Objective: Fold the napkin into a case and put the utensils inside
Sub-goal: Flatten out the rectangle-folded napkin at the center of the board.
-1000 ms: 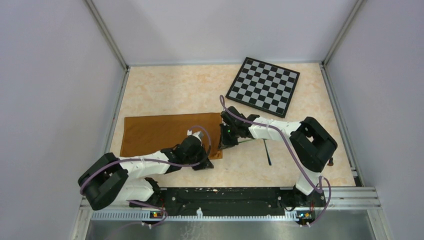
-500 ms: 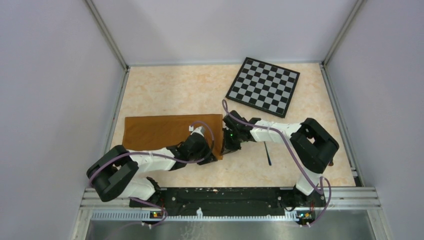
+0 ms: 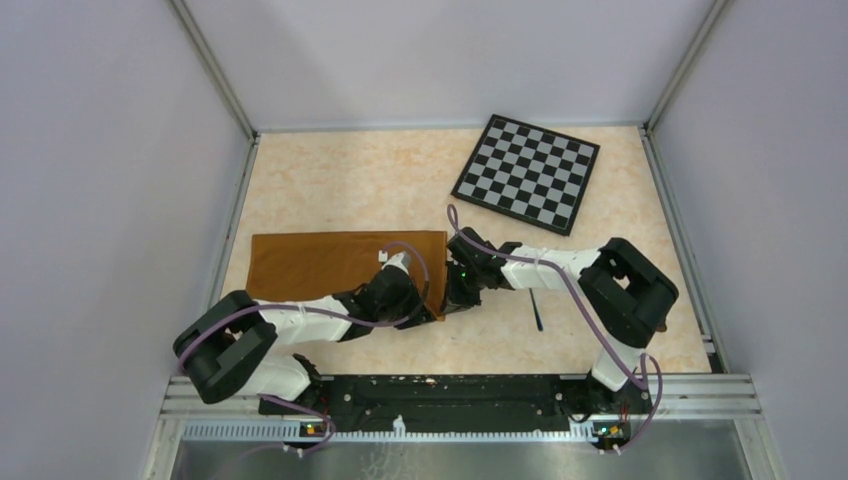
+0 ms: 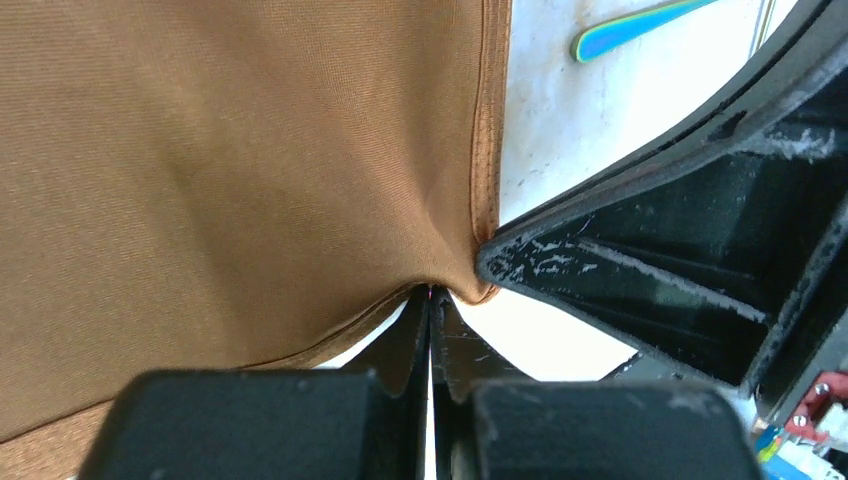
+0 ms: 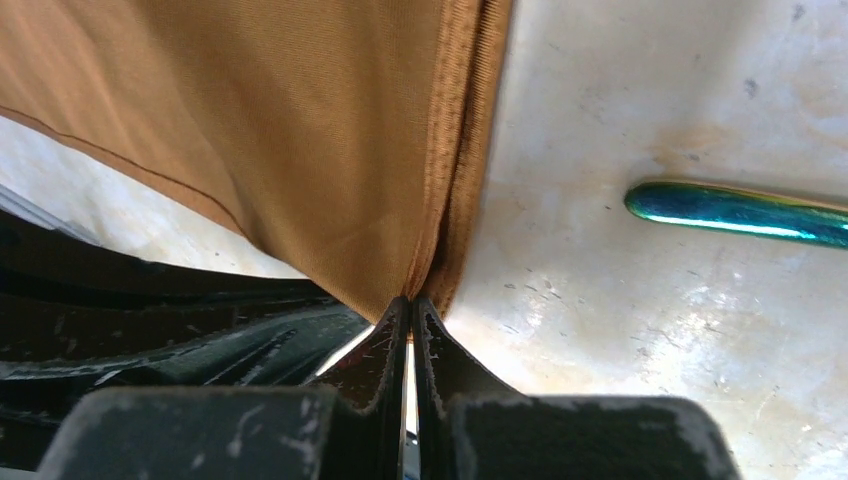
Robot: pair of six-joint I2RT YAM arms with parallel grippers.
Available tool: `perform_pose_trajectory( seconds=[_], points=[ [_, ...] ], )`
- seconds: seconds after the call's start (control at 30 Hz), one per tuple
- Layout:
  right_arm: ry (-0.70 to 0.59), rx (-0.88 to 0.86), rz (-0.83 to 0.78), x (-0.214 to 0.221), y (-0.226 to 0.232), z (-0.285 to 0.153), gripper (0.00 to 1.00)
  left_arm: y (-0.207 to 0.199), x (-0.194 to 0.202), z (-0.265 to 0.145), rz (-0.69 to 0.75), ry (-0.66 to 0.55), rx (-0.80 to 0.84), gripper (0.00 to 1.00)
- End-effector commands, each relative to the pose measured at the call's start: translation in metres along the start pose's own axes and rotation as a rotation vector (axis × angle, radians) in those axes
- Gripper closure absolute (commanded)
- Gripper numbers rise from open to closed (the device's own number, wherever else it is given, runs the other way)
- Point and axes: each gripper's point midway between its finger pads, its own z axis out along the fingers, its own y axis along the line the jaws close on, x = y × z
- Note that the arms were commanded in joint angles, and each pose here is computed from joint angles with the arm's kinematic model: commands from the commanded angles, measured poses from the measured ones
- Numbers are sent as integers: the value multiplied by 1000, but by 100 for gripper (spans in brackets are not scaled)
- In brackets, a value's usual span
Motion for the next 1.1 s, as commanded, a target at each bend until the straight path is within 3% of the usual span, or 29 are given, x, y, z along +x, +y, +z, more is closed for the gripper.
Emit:
perform_pose_trajectory(
  seconds=[0.0,0.07,0.17,0.23,0.4,0.47,0.57,0.63,0.8,1.07],
  points=[
    [-23,-11,-6,1,2,0,100,10,10,-14,55,36,-27,93],
    [-28,2,-26,0,0,-1,96,6,16,-27,63,77,-16,80],
    [-65,8,-81,-5,2,-17,75,-9,24,-50,90,145,36,62],
    [-88,-20,-122,-8,9,-28,66,-18,26,-64,99,186,62,62],
    [-159,-99,-262,-21,31,-57,52,-27,-9,-78,39,165,151,78],
    [-144,-173,-282,-24,49,-52,54,-16,-40,-75,-11,102,155,83],
    [-86,-319,-240,-19,74,-32,78,7,-71,-66,-44,47,113,90],
    [-81,-345,-221,-21,77,-19,84,20,-78,-57,-45,65,65,93],
    [-115,-129,-262,-40,33,14,86,43,-77,-46,-62,51,19,95],
    [-173,195,-314,-85,-47,34,87,48,-118,-78,-67,-75,15,85]
  ],
)
